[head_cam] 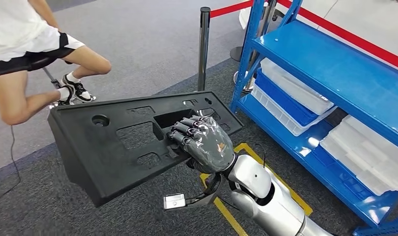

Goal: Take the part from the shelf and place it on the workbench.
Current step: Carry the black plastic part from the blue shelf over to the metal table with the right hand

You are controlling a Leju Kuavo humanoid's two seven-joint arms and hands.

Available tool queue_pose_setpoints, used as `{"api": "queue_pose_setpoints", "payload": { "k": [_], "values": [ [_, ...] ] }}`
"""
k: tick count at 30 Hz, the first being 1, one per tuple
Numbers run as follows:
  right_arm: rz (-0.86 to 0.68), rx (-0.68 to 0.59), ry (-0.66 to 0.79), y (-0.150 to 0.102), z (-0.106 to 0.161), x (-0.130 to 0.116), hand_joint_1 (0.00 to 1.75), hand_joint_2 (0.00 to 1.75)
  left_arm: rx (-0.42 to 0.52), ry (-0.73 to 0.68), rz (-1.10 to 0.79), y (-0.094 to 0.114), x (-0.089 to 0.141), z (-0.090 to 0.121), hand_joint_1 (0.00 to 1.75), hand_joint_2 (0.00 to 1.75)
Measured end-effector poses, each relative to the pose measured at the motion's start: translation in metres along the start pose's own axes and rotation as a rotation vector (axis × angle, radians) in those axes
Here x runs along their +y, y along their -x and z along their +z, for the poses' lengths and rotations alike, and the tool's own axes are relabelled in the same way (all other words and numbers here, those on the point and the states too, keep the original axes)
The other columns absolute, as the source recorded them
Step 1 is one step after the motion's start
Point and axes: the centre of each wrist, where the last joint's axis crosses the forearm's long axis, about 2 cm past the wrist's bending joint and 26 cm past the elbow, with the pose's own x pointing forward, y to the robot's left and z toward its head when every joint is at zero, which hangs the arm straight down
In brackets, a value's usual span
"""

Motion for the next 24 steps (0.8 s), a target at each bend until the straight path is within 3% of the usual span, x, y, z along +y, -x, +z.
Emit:
{"api": "queue_pose_setpoints", "payload": {
  "k": [24],
  "values": [
    [0.015,0.002,-0.011,0.0044,-0.0001,-0.0034,1.75,1.75,-0.121,-0.007,0.039,0.0006,0.0048,0.0003,0.0,1.75]
  ]
}}
